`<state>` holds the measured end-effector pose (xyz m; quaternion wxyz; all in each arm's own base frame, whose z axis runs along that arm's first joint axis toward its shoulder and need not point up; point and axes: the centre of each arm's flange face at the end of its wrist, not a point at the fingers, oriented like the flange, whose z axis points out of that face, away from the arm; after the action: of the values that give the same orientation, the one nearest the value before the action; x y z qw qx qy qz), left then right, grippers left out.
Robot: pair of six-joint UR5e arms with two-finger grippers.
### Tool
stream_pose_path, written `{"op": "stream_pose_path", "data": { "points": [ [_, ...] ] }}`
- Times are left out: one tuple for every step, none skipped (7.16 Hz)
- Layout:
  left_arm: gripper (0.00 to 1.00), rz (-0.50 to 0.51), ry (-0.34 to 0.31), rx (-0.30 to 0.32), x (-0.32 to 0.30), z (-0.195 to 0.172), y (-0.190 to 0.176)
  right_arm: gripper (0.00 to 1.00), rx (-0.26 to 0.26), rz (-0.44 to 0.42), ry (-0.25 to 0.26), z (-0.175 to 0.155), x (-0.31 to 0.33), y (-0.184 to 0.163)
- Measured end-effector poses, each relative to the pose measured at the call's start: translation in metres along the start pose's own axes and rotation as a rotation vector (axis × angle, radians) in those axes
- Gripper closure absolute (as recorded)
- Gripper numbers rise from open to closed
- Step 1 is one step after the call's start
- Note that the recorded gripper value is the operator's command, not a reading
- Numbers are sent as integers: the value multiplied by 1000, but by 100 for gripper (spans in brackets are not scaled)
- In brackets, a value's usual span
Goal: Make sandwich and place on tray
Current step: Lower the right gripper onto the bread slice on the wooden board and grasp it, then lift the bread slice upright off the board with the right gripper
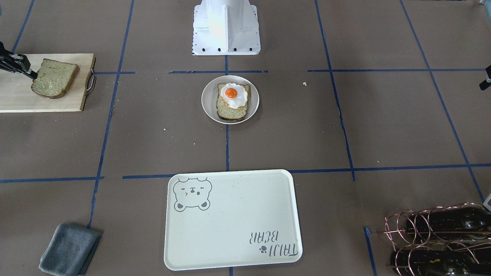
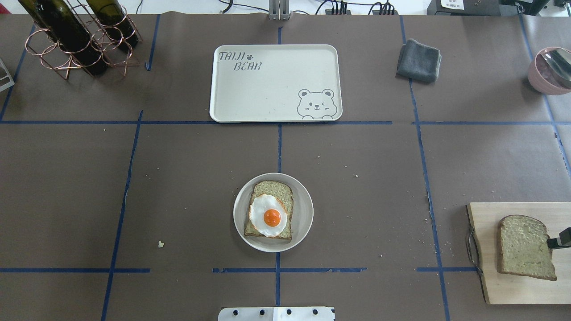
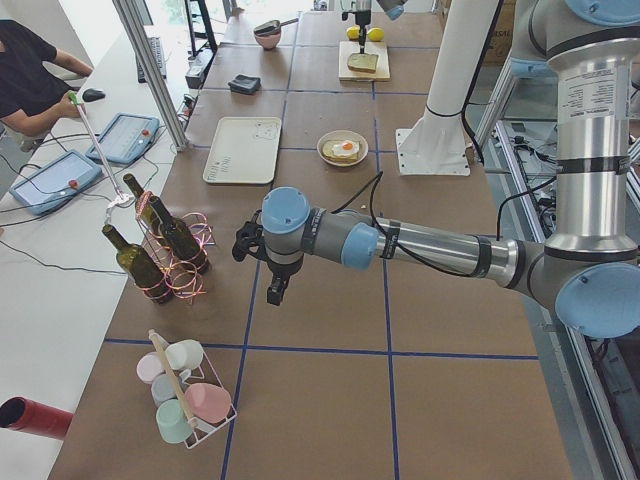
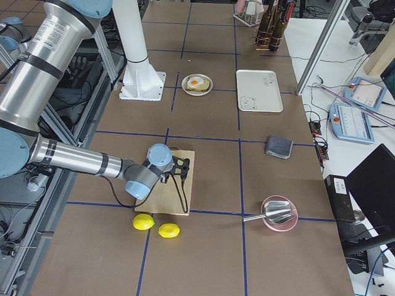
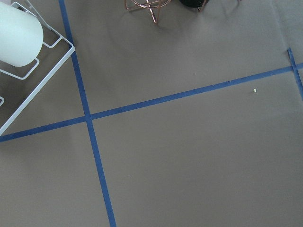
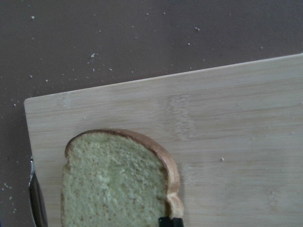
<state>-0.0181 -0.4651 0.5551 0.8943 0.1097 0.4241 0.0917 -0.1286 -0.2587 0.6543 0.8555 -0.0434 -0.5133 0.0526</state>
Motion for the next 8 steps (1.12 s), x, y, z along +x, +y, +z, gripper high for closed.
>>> {"op": "stream_pose_path", "data": {
  "points": [
    [0,0,0,0,0,0,0,100,9,-5,-37,-4,-6,1],
    [0,1,0,1,0,0,0,100,19,0,-82,-8,-14,3],
    [0,1,0,1,1,-1,0,100,28,3,-126,-11,-22,4],
    [0,1,0,1,1,-1,0,100,34,9,-168,-14,-34,2],
    [0,1,1,1,1,0,0,100,36,25,-215,-14,-54,-5],
    [0,0,2,1,1,0,0,100,34,40,-258,-15,-77,-13],
    [0,0,3,0,1,0,0,100,29,44,-292,-18,-97,-17],
    [0,0,3,0,1,0,0,100,25,45,-327,-21,-118,-23]
  ]
}}
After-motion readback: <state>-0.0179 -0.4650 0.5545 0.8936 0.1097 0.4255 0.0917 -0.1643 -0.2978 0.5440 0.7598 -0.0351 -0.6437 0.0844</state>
